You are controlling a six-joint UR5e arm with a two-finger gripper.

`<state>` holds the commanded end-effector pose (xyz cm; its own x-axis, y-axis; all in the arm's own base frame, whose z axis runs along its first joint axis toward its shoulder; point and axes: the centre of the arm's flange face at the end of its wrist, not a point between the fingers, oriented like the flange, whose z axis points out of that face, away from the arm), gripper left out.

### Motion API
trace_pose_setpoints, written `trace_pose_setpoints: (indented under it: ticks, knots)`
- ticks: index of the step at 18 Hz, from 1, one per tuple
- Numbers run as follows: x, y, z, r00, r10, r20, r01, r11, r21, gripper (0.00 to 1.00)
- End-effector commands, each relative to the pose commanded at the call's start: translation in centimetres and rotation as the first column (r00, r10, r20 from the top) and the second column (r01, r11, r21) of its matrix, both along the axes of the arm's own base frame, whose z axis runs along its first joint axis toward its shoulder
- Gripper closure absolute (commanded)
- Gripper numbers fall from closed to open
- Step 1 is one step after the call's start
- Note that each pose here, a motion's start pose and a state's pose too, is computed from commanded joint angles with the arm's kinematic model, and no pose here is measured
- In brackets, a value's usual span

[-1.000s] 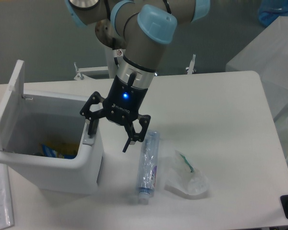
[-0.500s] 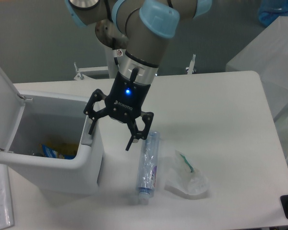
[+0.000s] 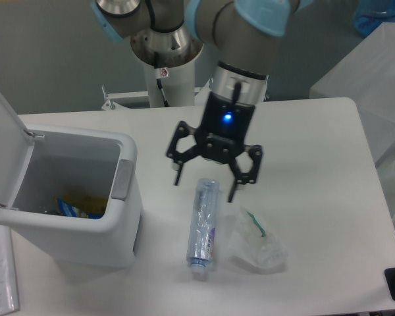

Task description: Open the trash can

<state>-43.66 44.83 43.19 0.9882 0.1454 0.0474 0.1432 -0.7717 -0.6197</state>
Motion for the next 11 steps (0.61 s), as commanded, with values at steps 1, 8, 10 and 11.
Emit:
trace_pose_setpoints:
  ticks: [1,8,10,11]
  knots:
    - [-1.2,-0.9,-0.8,1.000,0.002,-0.010,-0.002,1.000,-0.020,0.00]
    - [-4.2,-2.3,-6.5,0.984,-0.138,-0.110,0.103,0.955,-0.278,0.00]
    - [-4.1,-2.0,-7.2,0.972,-0.191,-0.138,0.129,0.922,-0.364,0.00]
    - [-3.9,-1.8,-7.7,0.966,-0.215,-0.143,0.145,0.909,-0.392,0.00]
